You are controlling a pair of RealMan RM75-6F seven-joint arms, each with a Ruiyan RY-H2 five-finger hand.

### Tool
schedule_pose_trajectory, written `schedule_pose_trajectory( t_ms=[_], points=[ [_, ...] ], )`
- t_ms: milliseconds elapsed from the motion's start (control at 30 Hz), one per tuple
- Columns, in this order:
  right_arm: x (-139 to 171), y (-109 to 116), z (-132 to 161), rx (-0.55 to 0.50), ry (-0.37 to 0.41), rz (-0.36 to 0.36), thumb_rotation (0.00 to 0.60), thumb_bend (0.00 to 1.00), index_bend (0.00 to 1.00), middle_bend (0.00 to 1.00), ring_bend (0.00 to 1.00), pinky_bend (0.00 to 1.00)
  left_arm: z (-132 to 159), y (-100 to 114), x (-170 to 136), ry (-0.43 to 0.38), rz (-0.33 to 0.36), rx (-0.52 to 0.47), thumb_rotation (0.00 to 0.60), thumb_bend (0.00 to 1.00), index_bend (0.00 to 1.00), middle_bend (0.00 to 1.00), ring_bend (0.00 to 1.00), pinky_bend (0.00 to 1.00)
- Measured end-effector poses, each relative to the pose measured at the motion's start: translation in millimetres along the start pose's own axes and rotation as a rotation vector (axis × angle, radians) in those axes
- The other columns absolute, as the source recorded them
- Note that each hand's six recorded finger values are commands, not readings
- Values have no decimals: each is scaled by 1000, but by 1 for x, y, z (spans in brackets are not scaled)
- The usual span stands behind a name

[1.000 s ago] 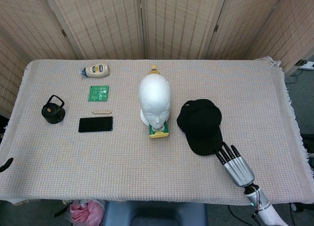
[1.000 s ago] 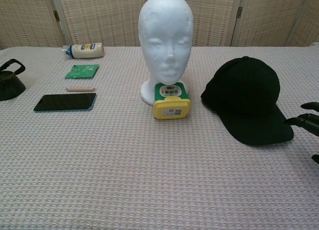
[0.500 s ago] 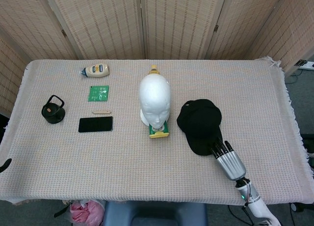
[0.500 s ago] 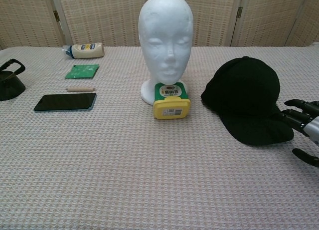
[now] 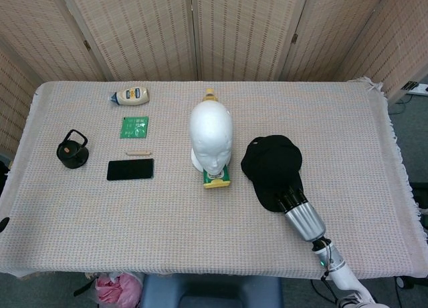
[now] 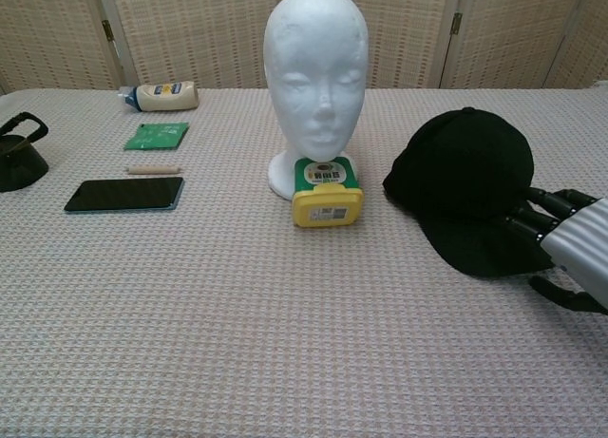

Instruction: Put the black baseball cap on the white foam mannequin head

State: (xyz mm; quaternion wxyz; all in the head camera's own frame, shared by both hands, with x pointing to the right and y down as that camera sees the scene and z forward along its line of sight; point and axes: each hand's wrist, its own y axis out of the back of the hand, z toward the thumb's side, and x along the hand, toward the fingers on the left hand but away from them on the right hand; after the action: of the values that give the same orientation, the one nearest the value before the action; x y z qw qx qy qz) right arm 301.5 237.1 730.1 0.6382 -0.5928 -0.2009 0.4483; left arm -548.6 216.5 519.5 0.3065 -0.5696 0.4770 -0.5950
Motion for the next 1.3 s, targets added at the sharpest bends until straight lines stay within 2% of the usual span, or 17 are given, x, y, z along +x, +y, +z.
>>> schedule_pose_trajectory(
  t_ms=[367,600,667,833,1000,1300],
  points=[
    [-19,-6,6,35,5,19,600,252,234,319,170,332,-11,5,-1,14,3,-1,600,246,110,0,15,183],
    [-31,-4,7,44,0,7,600,269,261,347,197,347,-14,6,-1,15,1,-4,600,246,110,0,15,183],
    [-34,-1,7,48,-3,-7,600,284,294,371,222,373,-15,6,-2,15,2,-2,600,246,111,0,15,183],
    [-42,3,4,79,-9,-29,600,338,455,491,350,498,-17,8,-3,21,13,2,600,246,110,0,15,183],
    [-51,0,1,88,-30,-13,600,364,590,593,466,648,-19,10,-6,28,30,10,600,246,110,0,15,183],
    [-65,3,-9,34,-110,-23,600,497,735,699,580,797,-23,15,-12,34,63,11,600,246,111,0,14,183]
  ],
)
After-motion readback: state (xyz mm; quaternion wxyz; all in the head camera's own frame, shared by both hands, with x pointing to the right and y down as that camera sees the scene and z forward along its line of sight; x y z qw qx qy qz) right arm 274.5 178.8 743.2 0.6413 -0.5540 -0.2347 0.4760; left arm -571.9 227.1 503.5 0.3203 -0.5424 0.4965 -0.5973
